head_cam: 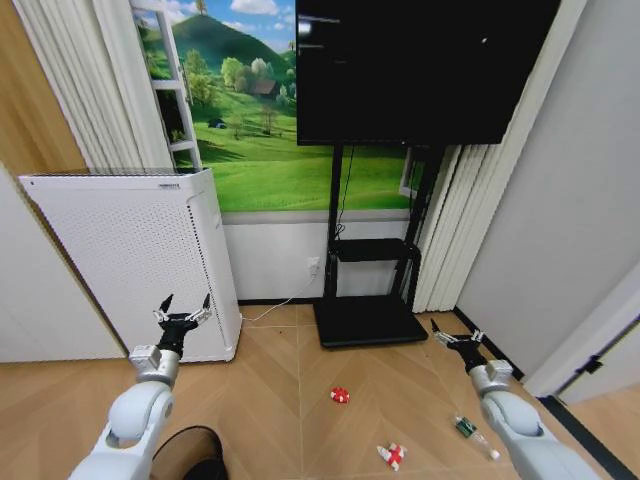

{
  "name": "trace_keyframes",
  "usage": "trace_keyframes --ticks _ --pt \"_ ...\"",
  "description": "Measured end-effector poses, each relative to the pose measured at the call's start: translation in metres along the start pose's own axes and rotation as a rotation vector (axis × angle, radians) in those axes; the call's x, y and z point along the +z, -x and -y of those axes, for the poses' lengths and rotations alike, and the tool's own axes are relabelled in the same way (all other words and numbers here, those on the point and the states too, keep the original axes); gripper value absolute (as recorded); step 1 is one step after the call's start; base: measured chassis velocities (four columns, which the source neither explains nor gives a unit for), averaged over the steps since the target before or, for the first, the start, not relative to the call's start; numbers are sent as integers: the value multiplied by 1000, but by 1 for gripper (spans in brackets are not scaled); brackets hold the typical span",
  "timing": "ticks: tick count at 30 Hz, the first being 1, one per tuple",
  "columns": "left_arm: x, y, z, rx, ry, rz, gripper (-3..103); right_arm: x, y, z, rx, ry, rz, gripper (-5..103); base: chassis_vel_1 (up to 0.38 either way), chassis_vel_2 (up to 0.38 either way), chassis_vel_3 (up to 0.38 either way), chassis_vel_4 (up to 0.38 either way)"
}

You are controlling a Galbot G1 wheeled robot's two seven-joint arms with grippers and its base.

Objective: Pick up the trash bin and place the garbage on the floor into it.

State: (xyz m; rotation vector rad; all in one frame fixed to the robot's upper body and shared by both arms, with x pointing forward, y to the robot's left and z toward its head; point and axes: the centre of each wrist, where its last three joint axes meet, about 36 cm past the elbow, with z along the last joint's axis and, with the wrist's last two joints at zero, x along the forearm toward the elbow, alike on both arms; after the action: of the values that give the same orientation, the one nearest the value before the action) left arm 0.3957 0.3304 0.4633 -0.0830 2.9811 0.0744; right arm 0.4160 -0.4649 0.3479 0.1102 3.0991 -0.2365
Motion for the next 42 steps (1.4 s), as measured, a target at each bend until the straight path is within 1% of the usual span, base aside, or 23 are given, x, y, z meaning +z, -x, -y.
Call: trace_keyframes --ticks 10,17,24,37,42 --pt "-1 -1 1 7 -1 -3 100 1 0 -8 -5 21 -10 100 0 0 0 0" --pt "2 -1 1 2 6 -8 100 2 1 -6 1 30 -13 100 0 0 0 0" --pt "2 -1 7 6 -13 -14 100 1 4 -3 2 28 -9 100 0 0 0 0" --pt "0 -3 6 7 -8 -9 100 0 1 -4 -9 28 -6 100 0 0 0 0" --pt "3 -9 8 5 -13 -18 100 -1 0 -4 -7 28 -7 100 0 0 0 0"
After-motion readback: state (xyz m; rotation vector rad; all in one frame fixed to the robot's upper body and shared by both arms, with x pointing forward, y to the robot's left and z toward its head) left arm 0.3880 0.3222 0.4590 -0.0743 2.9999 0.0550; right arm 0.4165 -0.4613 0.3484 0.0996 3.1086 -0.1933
